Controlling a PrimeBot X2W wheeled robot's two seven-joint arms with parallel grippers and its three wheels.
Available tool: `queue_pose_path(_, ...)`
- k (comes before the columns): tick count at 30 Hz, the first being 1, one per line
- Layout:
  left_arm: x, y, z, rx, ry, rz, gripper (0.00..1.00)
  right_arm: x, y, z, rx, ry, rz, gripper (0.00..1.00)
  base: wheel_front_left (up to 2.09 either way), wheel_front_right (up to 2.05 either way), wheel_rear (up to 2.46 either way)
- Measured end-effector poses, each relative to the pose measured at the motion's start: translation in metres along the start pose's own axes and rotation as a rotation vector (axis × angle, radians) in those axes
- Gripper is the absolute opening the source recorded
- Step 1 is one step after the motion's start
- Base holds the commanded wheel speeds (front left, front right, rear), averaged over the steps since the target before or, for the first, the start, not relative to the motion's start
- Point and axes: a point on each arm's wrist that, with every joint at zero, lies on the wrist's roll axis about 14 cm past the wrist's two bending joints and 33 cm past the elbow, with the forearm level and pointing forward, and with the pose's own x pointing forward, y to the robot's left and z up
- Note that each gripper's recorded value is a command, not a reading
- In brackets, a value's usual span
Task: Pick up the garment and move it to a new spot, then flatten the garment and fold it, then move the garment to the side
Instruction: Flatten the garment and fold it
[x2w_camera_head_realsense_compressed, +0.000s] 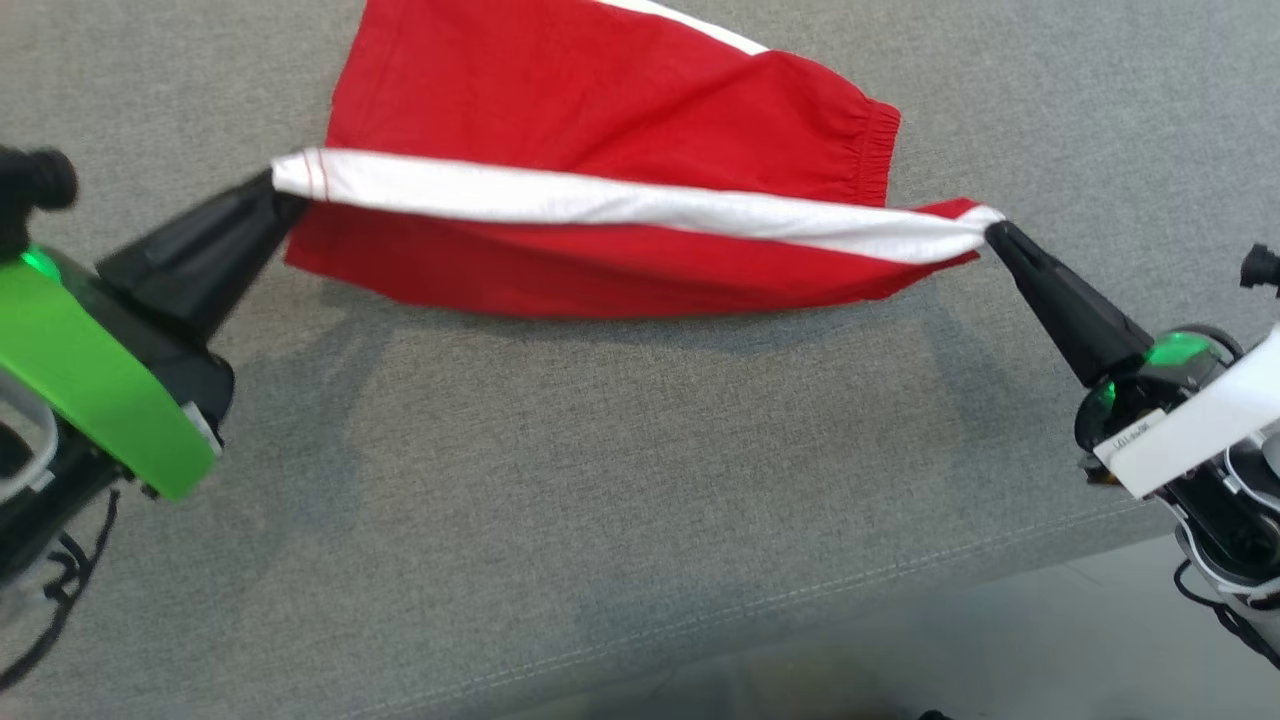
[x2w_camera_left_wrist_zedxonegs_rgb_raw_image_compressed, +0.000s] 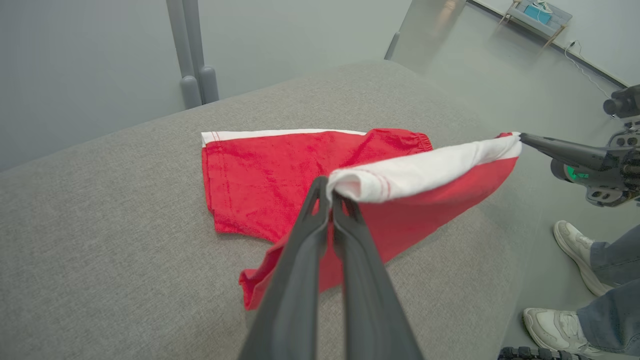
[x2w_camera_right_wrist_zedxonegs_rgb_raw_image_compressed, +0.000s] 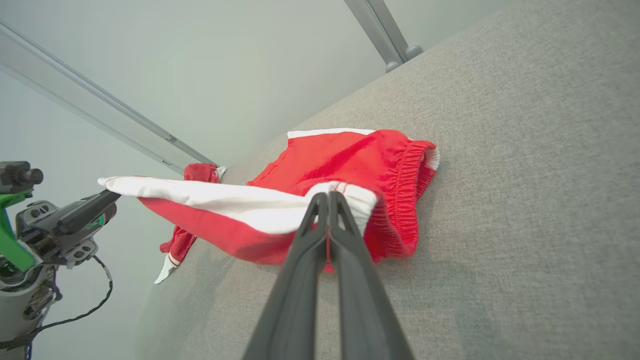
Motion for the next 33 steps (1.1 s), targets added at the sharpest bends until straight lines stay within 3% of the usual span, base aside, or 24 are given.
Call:
queue_pose_path(7,0.038,0.022,0.037,0.027,-0.027,-0.012,0.0,0.031,-0.013,0.023,0.024,-0.068,-0.035,0.0,0.0,0.0,0.0)
queue_pose_path(18,0.095,0.084,-0.007,-0.03,0.191,0.097,0.0,0.08,-0.043,0.018,0.062,-0.032,-0.112,0.0,0.0,0.0,0.0)
queue_pose_path(33,0.148,0.109,-0.023,-0.02,0.255,0.13,0.0,0.095,-0.059,0.006,0.063,-0.008,-0.156,0.0,0.0,0.0,0.0)
